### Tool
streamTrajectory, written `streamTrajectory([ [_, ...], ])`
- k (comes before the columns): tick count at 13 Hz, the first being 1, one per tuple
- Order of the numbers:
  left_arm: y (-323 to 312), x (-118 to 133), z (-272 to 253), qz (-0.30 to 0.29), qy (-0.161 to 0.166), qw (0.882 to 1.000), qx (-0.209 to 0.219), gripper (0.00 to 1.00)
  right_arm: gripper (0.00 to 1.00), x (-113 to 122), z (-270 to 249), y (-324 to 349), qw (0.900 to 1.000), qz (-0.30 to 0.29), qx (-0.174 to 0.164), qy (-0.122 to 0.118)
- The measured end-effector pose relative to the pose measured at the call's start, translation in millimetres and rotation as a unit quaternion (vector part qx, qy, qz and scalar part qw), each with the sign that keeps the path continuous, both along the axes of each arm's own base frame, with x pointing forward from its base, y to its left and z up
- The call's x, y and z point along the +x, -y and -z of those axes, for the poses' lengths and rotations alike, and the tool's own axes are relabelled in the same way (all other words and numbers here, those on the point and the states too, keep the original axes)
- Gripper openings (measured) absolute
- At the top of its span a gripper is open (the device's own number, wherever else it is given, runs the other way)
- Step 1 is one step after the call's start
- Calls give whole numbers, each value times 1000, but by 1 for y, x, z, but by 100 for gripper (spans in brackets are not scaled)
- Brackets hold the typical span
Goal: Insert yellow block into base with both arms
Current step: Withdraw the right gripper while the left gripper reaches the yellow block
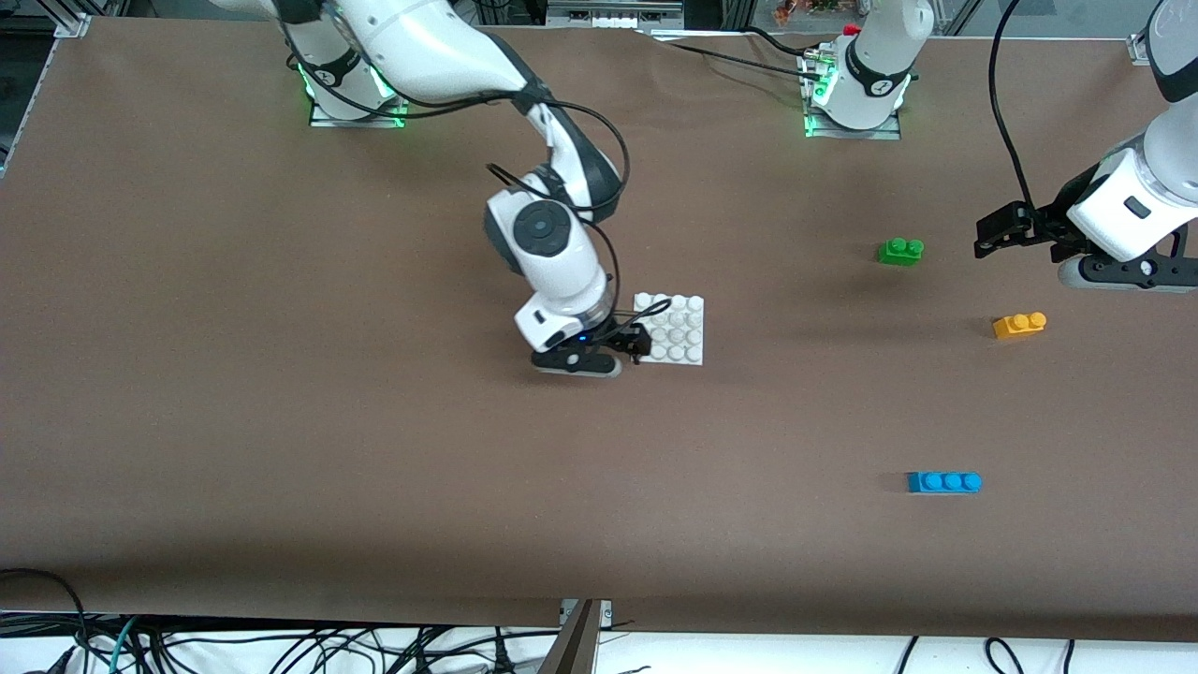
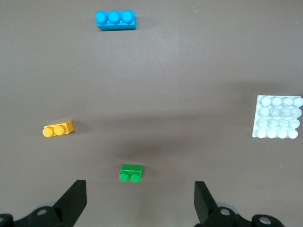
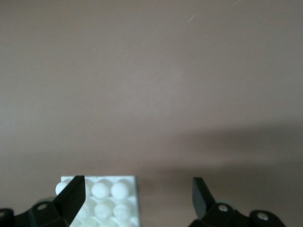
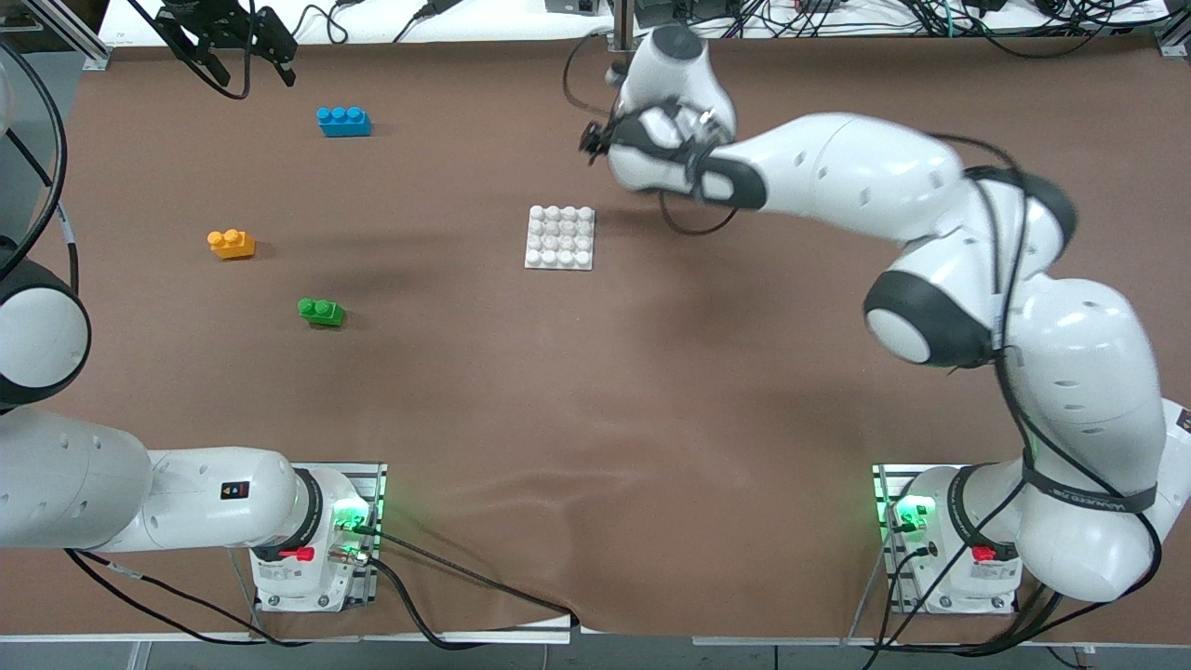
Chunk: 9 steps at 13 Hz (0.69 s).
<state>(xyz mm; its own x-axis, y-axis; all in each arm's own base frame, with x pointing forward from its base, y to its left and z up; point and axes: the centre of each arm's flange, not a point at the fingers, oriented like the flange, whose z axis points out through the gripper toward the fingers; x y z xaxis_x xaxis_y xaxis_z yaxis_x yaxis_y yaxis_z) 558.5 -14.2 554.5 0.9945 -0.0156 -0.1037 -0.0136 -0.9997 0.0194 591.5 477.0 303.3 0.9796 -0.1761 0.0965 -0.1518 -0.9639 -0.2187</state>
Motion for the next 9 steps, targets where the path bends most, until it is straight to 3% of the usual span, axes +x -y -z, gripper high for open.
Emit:
streamTrajectory([
  [3, -2, -1, 6, -2, -8, 1000, 0, 100, 100, 22, -71, 94, 999, -4, -15, -35],
  [5, -10, 0, 10, -3, -14, 1000, 15, 100, 100, 16, -103, 159, 999, -10, -17, -44],
  [9, -35, 6, 30, -14, -32, 998, 46, 100, 100, 2, -156, 285, 994, -31, -47, -94],
])
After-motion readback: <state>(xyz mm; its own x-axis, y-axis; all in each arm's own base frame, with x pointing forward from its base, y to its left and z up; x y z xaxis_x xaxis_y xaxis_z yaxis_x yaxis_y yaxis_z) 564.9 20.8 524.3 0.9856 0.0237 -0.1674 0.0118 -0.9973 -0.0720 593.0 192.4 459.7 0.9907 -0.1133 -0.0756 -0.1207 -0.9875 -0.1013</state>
